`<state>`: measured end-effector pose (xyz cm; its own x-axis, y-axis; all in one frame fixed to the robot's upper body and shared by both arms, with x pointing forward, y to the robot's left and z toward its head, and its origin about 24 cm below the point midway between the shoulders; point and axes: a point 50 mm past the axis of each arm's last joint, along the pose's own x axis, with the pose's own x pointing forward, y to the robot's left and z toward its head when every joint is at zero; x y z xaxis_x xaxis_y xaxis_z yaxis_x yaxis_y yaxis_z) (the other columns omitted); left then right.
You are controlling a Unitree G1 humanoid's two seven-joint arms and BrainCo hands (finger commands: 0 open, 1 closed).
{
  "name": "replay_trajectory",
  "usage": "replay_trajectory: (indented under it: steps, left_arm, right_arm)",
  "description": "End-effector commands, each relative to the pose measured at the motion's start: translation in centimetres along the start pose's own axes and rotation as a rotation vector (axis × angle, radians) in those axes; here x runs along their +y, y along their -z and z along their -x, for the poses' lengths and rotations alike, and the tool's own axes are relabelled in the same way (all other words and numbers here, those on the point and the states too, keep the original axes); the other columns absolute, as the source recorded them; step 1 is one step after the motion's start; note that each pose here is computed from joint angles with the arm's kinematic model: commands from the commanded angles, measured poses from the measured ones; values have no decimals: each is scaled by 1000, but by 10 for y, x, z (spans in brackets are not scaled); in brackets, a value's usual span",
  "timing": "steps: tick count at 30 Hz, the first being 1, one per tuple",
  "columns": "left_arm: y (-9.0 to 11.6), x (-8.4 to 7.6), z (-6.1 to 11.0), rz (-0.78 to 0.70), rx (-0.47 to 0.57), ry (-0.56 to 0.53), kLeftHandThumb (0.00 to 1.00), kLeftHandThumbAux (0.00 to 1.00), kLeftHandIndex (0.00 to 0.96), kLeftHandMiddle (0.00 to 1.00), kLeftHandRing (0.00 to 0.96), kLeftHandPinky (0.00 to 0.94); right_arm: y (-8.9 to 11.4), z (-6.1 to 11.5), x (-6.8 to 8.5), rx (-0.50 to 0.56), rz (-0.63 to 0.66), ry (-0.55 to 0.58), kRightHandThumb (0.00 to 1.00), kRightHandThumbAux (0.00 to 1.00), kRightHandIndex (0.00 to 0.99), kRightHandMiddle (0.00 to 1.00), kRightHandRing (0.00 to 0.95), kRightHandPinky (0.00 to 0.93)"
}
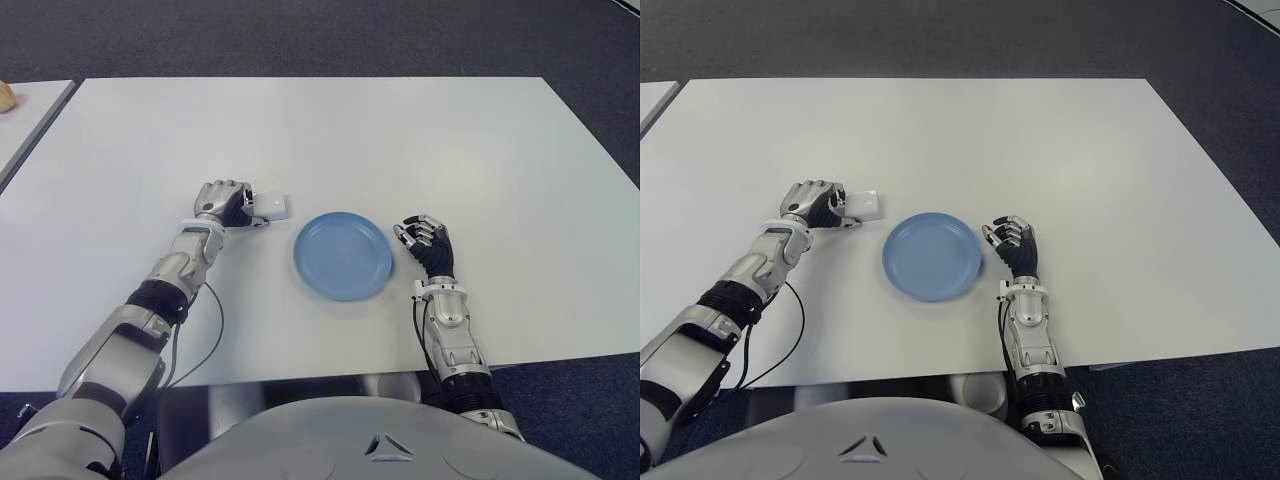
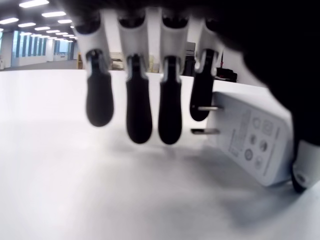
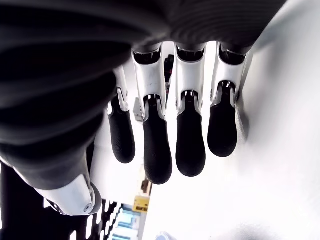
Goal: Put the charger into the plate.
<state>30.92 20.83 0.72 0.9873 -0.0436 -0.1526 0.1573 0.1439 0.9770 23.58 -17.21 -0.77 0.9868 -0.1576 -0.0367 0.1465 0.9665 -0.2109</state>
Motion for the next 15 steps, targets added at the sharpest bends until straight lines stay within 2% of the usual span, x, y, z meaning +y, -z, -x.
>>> replay_trajectory:
  steps: [1,15]
  left_arm:
    - [7,-8,7,39,24,40,845,669,398,544,838,859]
    - [6,-3,9,105,-1,-31,848,669,398,545,861,866]
  right_arm:
    - [4,2,1,22,-3,0,705,730,431,626,635,628]
    - [5,1,0,19,5,3,705,730,430,629,641,636]
